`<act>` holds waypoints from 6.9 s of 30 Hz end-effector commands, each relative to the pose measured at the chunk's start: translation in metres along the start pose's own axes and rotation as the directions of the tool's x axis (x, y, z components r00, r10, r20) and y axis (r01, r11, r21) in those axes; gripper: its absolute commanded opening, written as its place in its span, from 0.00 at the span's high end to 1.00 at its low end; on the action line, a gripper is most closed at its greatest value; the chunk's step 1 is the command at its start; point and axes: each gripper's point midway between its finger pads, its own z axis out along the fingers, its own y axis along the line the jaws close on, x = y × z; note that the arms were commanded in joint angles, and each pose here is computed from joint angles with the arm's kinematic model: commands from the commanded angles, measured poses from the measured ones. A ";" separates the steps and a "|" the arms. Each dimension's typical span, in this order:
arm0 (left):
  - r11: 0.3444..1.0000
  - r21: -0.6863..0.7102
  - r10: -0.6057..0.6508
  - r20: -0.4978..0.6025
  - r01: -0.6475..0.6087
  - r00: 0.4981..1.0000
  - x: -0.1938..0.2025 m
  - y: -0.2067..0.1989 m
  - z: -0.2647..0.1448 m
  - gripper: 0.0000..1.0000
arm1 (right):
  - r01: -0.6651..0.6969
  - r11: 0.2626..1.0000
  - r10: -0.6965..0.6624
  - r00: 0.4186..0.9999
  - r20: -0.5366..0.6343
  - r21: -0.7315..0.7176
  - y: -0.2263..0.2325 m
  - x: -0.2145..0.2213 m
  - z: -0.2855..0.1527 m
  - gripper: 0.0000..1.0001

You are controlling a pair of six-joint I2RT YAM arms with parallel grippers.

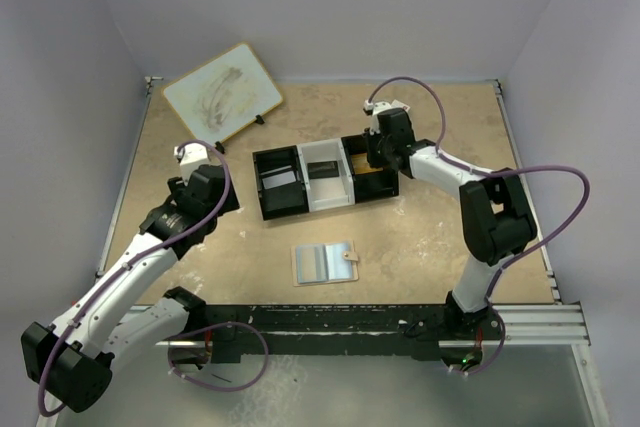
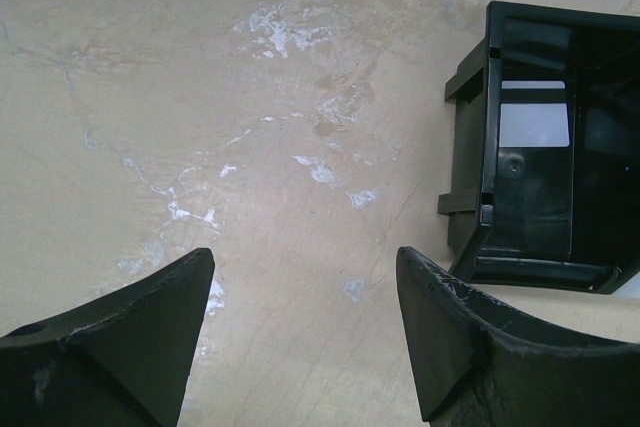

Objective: Take the credit cards out of the card holder

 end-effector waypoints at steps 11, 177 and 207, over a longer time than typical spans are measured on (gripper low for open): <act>1.000 0.002 -0.009 0.037 0.009 0.999 -0.011 -0.001 -0.001 0.29 | -0.117 0.991 0.122 0.988 -0.094 0.059 -0.002 0.035 0.014 0.89; 0.637 0.751 0.147 -0.340 0.174 0.929 0.193 -0.181 -0.058 0.37 | -0.556 0.738 0.499 0.831 -0.246 -0.381 0.204 0.190 -0.088 0.64; 0.483 0.836 0.172 -0.382 0.260 0.908 0.201 -0.198 -0.088 0.50 | -0.568 0.724 0.546 0.819 -0.176 -0.392 0.193 0.164 -0.106 0.53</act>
